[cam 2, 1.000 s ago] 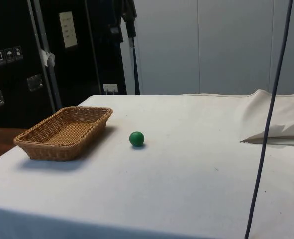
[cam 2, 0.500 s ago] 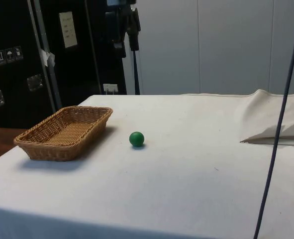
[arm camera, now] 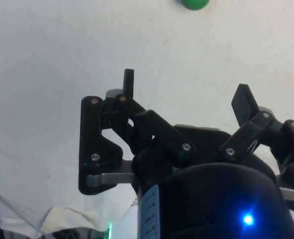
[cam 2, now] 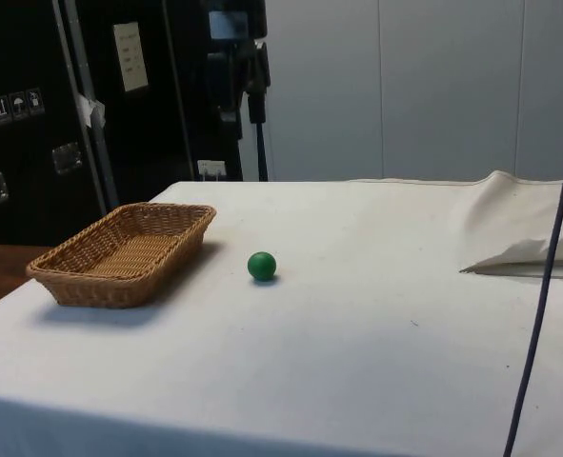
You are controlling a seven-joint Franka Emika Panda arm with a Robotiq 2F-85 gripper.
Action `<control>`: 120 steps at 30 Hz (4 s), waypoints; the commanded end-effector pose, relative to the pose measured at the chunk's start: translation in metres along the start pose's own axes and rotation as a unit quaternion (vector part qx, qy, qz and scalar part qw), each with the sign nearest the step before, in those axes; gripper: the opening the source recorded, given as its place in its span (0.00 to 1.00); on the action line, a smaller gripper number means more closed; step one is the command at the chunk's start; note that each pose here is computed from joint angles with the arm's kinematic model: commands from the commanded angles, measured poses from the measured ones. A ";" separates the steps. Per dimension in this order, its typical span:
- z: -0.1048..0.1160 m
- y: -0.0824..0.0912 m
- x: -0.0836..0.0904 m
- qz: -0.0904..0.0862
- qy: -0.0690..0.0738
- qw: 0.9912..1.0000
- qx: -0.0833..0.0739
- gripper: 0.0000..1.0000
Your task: Pick up the ball and place it into the basket.
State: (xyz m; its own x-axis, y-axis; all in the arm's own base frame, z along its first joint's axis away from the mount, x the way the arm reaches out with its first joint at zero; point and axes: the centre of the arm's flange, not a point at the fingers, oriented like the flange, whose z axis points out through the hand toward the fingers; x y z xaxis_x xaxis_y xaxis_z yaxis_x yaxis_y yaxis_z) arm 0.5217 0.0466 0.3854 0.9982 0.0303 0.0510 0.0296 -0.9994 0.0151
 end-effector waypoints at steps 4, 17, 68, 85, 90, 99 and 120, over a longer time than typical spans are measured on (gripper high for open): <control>0.016 -0.002 -0.001 -0.004 0.010 1.000 0.000 1.00; 0.061 0.005 -0.006 -0.023 0.014 1.000 0.000 1.00; 0.195 0.042 0.005 -0.024 0.020 0.999 0.040 1.00; 0.218 0.044 0.006 -0.022 0.013 0.999 0.047 0.98; 0.219 0.045 0.005 -0.022 0.011 0.999 0.046 0.63; 0.219 0.044 0.005 -0.022 0.010 0.999 0.045 0.00; 0.167 0.044 0.008 -0.014 0.035 0.997 0.061 0.00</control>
State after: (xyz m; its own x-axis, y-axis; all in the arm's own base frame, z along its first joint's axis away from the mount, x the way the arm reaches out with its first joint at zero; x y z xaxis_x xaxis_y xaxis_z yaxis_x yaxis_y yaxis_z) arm 0.5408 0.0018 0.2175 0.9900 0.0565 0.1294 0.0711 -0.9912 -0.1112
